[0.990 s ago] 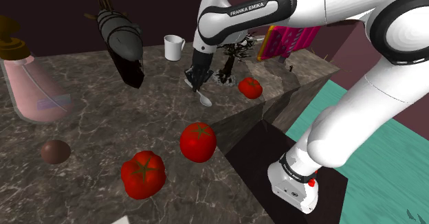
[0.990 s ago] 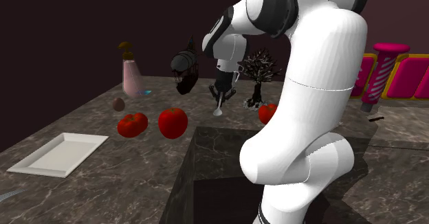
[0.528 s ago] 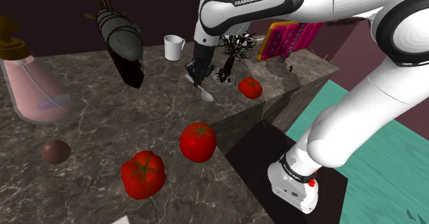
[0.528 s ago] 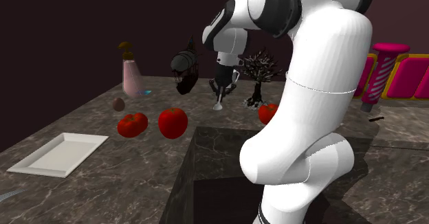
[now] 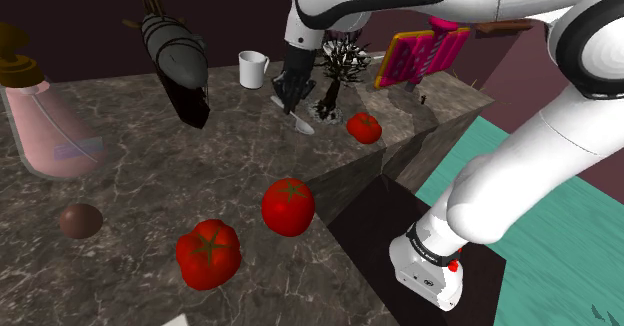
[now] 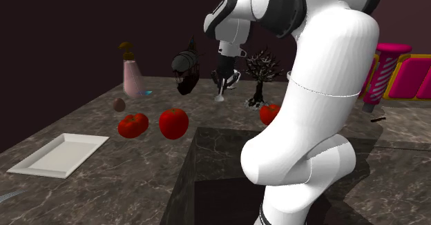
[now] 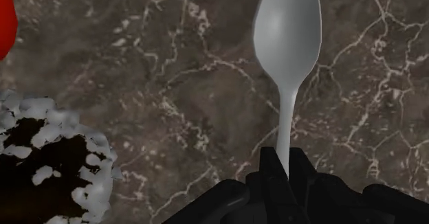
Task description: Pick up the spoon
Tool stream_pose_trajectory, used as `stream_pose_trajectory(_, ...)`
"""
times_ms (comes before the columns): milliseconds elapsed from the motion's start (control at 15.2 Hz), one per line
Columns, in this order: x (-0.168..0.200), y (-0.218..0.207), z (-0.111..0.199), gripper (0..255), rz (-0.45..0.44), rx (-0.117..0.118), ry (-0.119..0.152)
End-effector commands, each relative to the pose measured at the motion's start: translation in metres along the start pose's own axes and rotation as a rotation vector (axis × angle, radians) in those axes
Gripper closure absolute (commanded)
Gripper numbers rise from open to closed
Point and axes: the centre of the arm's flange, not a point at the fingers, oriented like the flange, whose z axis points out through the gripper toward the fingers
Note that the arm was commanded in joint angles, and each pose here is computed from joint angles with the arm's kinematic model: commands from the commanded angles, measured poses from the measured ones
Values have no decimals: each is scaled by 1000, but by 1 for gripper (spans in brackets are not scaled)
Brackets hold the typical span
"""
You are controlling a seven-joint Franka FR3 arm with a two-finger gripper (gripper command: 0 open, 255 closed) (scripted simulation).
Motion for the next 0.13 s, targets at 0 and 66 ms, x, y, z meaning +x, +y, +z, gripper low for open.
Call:
stream_pose_trajectory(0,-2,-2,-7,255,0,0,0)
stream_pose_trajectory(66,-1,-2,-7,255,0,0,0)
